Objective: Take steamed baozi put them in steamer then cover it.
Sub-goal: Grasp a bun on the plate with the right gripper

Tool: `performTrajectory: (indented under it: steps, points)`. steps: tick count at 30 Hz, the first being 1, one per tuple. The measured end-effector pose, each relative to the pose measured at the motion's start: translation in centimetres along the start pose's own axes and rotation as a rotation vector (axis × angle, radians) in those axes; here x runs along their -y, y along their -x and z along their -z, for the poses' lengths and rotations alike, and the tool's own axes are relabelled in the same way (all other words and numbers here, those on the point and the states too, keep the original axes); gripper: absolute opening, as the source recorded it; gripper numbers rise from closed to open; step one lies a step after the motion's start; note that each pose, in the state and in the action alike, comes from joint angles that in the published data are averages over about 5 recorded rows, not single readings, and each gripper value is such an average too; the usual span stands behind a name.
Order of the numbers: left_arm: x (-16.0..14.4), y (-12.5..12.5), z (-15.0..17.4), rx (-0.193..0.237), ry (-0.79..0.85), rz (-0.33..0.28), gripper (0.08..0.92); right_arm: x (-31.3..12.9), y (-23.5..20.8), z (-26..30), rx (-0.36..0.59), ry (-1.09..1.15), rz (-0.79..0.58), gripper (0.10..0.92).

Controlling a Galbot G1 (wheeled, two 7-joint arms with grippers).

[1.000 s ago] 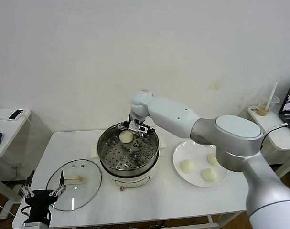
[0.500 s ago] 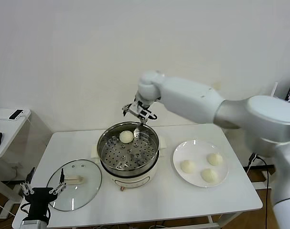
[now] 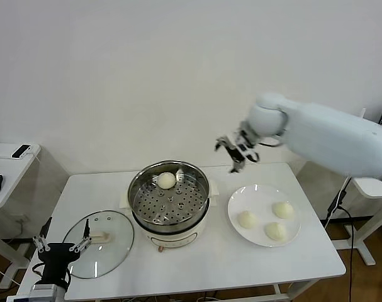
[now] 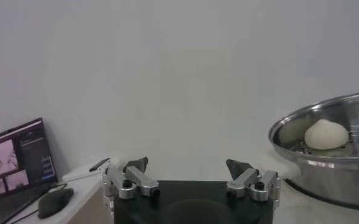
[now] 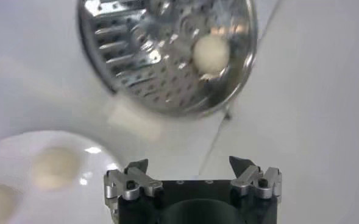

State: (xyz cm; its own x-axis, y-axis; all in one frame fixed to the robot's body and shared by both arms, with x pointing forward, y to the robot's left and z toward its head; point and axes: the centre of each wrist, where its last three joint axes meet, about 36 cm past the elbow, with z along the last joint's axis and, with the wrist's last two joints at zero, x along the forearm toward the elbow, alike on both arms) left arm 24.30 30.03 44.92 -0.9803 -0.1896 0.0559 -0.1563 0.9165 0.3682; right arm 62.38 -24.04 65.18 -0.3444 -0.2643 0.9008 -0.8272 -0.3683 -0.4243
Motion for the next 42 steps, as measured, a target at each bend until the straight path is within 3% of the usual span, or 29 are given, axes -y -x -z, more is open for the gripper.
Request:
performTrajectory:
  steps: [17, 27, 42]
  points:
    - [0.0, 0.4, -0.4, -0.014, 0.004, 0.006, 0.823, -8.5, 7.2, -3.9, -0.023, 0.161, 0.105, 0.823]
    - [-0.2, 0.5, -0.5, -0.017, 0.012, 0.013, 0.823, -9.4, 12.6, -4.1, -0.028, 0.196, 0.159, 0.823]
    - [-0.2, 0.6, -0.7, -0.022, 0.003, 0.023, 0.823, -8.7, 17.2, -3.3, -0.062, 0.193, 0.197, 0.822]
